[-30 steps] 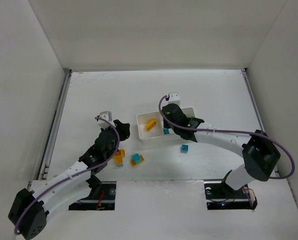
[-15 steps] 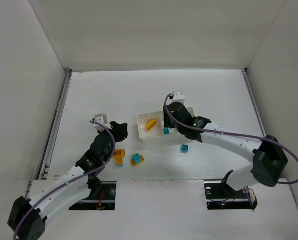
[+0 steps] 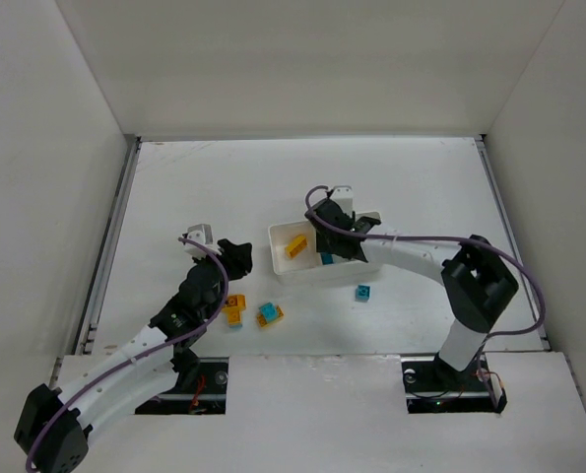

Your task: Sort the legos into containers by color

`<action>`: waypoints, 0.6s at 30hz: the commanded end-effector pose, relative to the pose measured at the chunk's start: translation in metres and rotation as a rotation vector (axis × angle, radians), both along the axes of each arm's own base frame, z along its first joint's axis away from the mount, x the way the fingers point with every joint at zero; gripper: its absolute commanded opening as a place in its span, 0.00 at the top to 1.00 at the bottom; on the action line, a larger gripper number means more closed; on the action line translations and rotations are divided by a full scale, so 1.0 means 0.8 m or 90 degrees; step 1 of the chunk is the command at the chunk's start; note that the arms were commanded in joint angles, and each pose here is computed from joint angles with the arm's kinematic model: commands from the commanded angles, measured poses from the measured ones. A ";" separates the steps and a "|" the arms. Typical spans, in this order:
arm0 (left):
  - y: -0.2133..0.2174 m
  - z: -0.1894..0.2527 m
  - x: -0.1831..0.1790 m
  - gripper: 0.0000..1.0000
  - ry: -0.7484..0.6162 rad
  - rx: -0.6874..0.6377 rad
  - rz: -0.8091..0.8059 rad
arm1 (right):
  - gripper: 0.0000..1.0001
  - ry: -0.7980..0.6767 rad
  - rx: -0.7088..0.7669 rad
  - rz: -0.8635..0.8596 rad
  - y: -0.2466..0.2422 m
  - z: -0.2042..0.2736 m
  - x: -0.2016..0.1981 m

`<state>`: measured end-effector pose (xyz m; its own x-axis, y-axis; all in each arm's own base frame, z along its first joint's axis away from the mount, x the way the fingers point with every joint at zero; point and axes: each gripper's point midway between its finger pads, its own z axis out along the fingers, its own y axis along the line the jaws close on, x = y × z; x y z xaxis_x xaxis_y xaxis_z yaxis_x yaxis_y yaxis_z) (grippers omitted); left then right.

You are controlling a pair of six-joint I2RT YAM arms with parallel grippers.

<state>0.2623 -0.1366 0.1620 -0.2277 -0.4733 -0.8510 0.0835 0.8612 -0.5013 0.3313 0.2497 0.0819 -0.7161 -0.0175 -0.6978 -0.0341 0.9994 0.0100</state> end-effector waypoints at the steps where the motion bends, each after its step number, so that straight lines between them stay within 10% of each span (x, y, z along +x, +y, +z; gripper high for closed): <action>1: -0.005 0.019 0.002 0.59 -0.033 -0.024 -0.005 | 0.46 -0.034 0.002 -0.090 -0.007 0.013 0.018; 18: -0.018 0.026 -0.005 0.59 -0.045 -0.045 -0.035 | 0.41 -0.137 0.016 -0.313 -0.010 -0.027 0.045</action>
